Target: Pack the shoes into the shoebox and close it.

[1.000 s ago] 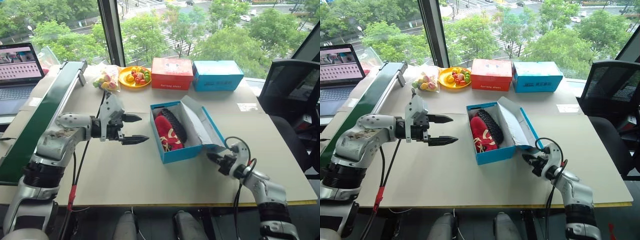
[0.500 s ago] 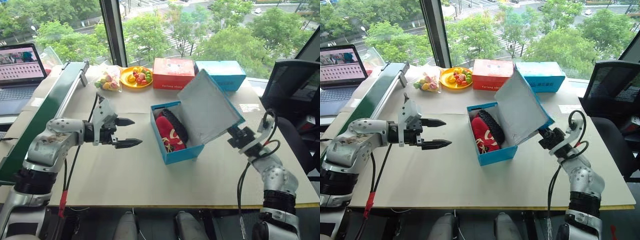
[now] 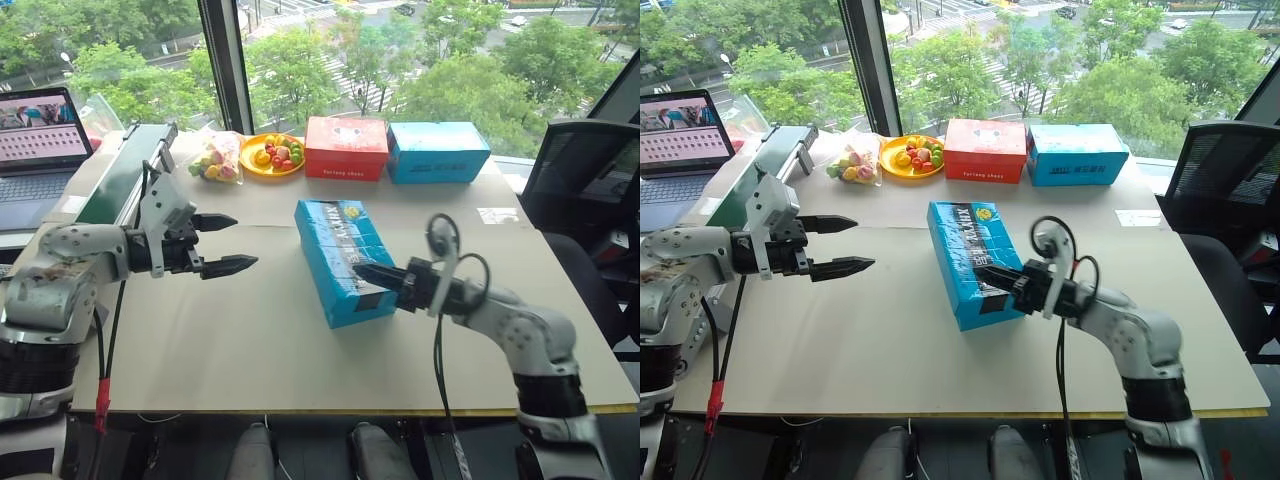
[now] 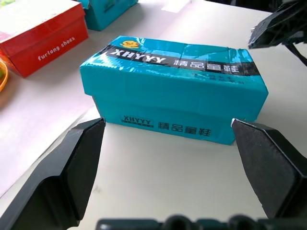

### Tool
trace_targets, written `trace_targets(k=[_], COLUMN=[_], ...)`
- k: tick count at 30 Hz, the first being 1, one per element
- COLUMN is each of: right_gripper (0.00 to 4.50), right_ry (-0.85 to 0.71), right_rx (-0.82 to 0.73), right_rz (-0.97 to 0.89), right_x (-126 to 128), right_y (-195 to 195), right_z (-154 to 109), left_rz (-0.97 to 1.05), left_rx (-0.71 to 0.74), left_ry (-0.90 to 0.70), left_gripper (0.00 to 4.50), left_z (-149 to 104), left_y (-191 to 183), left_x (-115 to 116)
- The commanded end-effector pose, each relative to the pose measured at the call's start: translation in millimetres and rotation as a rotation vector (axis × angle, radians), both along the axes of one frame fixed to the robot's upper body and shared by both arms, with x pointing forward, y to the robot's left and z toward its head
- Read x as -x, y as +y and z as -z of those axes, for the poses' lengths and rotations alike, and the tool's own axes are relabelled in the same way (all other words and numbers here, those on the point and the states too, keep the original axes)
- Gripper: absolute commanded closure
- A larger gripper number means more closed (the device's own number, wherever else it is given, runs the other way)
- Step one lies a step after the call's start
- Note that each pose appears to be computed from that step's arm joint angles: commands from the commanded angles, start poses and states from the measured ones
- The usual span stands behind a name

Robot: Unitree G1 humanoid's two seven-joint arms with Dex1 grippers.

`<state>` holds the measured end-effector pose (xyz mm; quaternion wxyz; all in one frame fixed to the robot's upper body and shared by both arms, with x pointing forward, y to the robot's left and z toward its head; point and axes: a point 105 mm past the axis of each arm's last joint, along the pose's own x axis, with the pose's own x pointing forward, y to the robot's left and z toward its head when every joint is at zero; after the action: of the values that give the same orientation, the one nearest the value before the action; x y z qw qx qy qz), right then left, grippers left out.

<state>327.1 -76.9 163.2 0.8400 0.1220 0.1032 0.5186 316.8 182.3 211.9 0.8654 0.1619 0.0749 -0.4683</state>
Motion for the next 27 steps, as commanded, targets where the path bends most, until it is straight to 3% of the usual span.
trace_targets(k=[1,5,10,13,16,20,23,24,27], right_gripper=[4.46,4.46,4.46,3.72,2.77,1.45,0.32,0.06,0.03], right_ry=[-0.132,-0.162,-0.176,-0.171,-0.196,-0.32,-0.386,-0.41,-0.471], right_rx=[0.125,0.223,0.446,0.468,0.373,0.219,0.241,0.282,0.448], right_rz=[-0.009,-0.006,0.04,0.053,0.035,0.014,0.071,0.13,0.238], right_x=[-36,-65,-89,-91,-91,-80,-66,-61,-45], right_y=[23,33,33,25,25,0,-34,-57,-109], right_z=[-5,8,55,65,47,-16,-39,-43,-34], left_rz=[0.026,0.013,-0.006,-0.014,-0.033,-0.112,-0.153,-0.148,-0.18], left_rx=[0.023,0.038,0.047,0.05,0.058,0.14,0.115,0.114,0.13], left_ry=[-0.041,-0.037,-0.029,-0.027,-0.014,-0.109,-0.169,-0.187,-0.228], left_gripper=[0.0,0.0,0.0,0.0,0.0,0.0,0.0,0.0,0.0], left_z=[-6,-2,3,3,5,-6,-4,-2,4], left_y=[-15,-18,-20,-20,-18,-15,-13,-15,-17], left_x=[5,7,13,16,17,1,-8,-9,-13])
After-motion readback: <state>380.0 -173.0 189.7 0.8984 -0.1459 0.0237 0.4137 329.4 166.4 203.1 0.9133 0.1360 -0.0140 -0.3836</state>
